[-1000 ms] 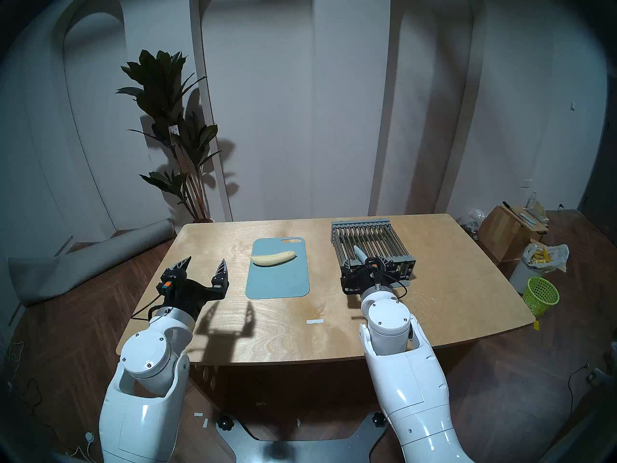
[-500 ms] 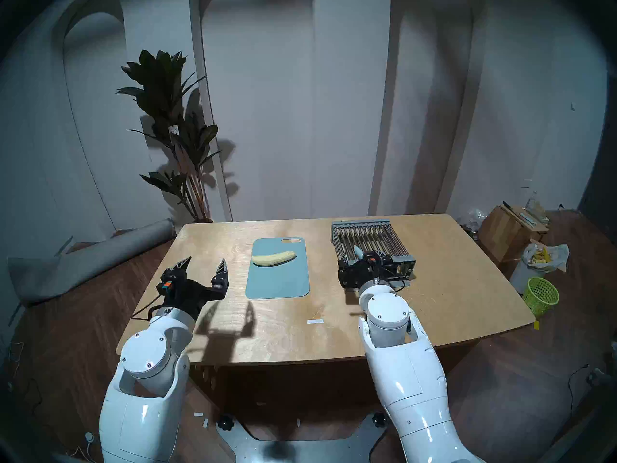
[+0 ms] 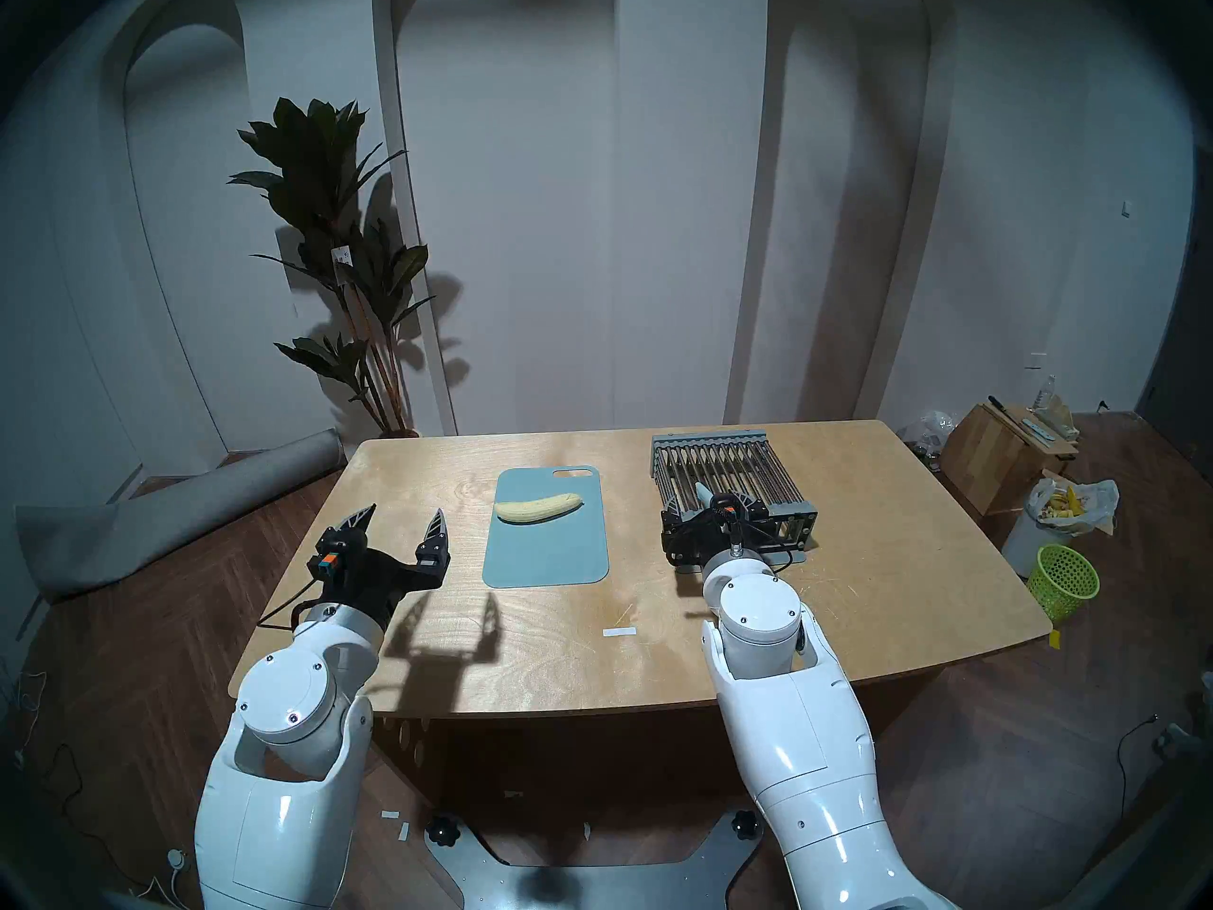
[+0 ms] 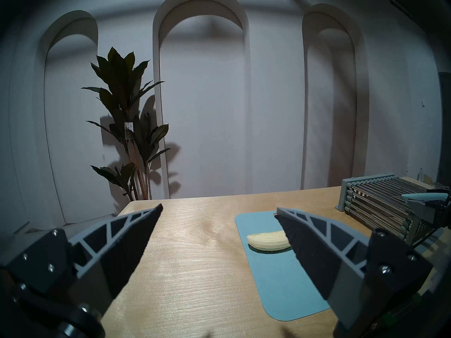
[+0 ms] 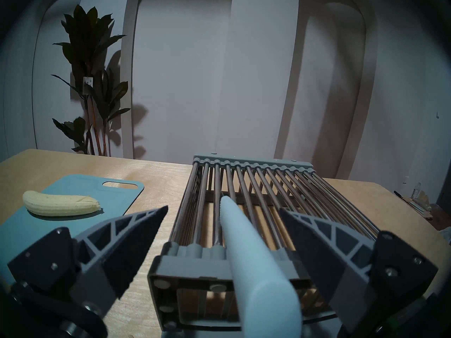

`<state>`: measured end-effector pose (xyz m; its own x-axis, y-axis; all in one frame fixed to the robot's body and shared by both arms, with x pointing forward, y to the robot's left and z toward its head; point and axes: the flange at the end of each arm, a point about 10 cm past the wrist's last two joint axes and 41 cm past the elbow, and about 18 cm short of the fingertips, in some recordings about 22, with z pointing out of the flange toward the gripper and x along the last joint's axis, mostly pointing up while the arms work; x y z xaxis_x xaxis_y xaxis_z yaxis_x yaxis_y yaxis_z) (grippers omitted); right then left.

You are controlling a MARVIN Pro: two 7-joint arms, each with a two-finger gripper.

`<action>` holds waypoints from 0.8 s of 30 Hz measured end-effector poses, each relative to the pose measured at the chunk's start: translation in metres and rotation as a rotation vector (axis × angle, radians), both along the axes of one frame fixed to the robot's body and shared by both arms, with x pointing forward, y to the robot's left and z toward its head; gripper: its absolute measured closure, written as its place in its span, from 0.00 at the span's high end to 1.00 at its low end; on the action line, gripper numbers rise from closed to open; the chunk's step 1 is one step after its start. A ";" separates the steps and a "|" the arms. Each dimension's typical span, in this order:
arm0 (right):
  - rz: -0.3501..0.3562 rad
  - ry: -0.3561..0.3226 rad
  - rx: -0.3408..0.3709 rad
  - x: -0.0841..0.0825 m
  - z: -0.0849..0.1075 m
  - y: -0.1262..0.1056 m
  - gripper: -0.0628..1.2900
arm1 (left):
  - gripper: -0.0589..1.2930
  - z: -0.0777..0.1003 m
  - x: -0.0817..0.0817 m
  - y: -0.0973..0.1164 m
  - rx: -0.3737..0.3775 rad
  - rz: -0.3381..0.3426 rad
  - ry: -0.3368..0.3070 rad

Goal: Cut the banana into four pieces on the cutting board

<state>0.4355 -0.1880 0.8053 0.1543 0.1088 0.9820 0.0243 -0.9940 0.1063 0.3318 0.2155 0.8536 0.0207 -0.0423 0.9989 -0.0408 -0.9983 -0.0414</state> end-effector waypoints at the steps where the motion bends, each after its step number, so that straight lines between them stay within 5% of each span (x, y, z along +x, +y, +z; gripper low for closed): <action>1: -0.001 0.000 0.002 0.000 0.000 0.000 0.97 | 0.97 0.000 0.000 0.000 0.000 0.000 0.000; 9: -0.011 -0.002 0.012 0.000 0.001 0.000 0.91 | 0.97 0.000 0.000 0.000 0.000 0.000 0.000; 12: -0.015 -0.005 0.017 -0.001 0.002 0.001 0.24 | 0.97 0.000 0.000 0.000 0.000 0.000 0.000; 24: -0.027 -0.028 0.036 -0.006 0.009 0.004 0.24 | 0.98 0.000 0.000 0.000 0.000 0.000 0.000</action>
